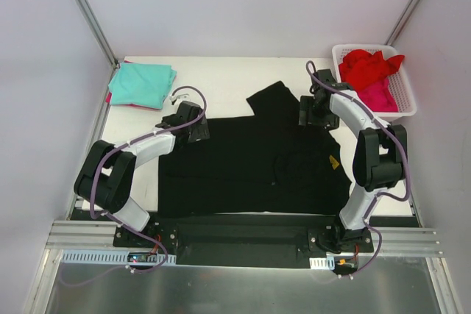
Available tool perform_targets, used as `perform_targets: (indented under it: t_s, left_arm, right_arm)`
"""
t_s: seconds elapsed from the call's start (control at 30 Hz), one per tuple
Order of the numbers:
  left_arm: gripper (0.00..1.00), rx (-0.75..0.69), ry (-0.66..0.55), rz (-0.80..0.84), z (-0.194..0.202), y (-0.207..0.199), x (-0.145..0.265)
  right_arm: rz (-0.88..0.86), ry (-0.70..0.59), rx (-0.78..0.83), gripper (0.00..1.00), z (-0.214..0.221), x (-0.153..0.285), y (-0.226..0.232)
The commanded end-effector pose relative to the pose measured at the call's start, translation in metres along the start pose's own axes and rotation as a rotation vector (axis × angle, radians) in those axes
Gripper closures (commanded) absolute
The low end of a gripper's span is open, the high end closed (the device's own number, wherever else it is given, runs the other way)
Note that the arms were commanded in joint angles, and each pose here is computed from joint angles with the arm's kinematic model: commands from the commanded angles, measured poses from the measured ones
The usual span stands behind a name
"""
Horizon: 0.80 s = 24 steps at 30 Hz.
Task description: Fold and stack the t-shirts
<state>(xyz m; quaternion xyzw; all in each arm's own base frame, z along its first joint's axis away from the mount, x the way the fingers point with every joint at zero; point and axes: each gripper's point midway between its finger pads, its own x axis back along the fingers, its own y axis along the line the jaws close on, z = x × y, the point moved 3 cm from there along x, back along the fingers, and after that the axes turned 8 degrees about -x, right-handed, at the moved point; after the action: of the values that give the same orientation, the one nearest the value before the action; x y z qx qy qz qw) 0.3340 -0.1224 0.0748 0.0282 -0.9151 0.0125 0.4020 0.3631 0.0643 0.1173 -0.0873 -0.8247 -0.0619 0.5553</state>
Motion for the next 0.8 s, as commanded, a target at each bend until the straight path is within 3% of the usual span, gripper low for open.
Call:
perform_targets:
  t_s: [0.0,0.33,0.77]
  left_arm:
    - [0.01,0.073,-0.118,0.022,-0.020,-0.007,-0.002]
    - [0.01,0.127,-0.102,0.028,-0.013,-0.005,-0.024]
    - [0.01,0.215,-0.050,0.053,0.036,0.003,-0.030]
  right_arm:
    - [0.026,-0.015,-0.022,0.15,0.002,-0.019,-0.001]
    - [-0.003,0.042,-0.052,0.16,0.011,-0.053,0.007]
    - [-0.022,0.081,-0.078,0.16,0.037,-0.056,-0.002]
